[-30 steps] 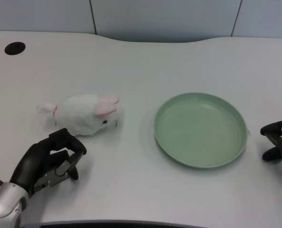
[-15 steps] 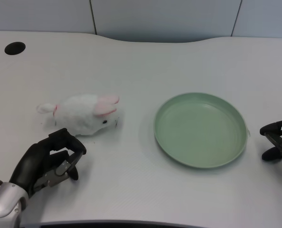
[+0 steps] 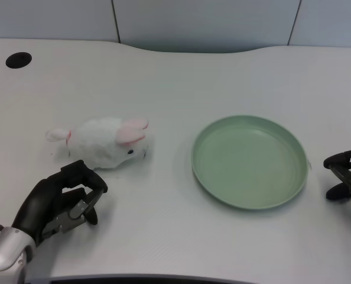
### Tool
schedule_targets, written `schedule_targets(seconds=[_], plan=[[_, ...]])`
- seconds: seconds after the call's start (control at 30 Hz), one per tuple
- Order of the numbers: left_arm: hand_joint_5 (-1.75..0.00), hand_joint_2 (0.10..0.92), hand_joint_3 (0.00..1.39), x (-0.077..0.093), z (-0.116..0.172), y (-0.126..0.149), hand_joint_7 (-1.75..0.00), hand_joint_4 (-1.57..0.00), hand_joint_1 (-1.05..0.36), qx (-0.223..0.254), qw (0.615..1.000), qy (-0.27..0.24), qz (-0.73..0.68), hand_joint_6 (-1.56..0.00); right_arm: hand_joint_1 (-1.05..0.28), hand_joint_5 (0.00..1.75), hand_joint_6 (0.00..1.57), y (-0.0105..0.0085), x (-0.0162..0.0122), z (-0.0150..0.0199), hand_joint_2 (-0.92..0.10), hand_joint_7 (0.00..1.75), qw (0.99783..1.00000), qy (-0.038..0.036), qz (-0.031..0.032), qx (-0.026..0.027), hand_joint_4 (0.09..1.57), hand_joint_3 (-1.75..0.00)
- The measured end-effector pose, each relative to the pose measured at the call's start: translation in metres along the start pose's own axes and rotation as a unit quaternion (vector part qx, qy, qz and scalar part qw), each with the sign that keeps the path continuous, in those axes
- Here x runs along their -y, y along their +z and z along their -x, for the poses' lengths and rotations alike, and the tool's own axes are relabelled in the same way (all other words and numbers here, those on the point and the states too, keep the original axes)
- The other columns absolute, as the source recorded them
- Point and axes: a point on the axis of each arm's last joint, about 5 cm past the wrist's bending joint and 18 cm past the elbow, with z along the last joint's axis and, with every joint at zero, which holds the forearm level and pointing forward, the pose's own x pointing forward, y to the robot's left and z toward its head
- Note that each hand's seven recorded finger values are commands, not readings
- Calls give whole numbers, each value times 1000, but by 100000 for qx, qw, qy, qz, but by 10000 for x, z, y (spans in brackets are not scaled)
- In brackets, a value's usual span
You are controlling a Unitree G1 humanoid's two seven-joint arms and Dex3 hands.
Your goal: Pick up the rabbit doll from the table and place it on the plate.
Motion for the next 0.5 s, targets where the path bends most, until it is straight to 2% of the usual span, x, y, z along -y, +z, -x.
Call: schedule_targets(seconds=[0.13, 0.27, 0.5], plan=[[-1746, 921, 442, 1, -3, 1, -1642, -602, -496, -243, 100000, -148, -36, -436, -812, 987, 888, 0, 0, 0, -920, 879, 100000, 6, -16, 3, 976, -57], [-1746, 921, 440, 0, -2, 1, -1639, -597, -500, -326, 99999, -185, -99, -438, -811, 986, 879, 0, -4, -1, -921, 880, 100000, -30, 238, -47, 973, -61], [-1746, 921, 440, -3, -2, 1, -1638, -594, -487, -372, 99999, -153, -131, -442, -802, 987, 874, 0, -3, -1, -921, 884, 100000, 8, 169, -35, 966, -70]])
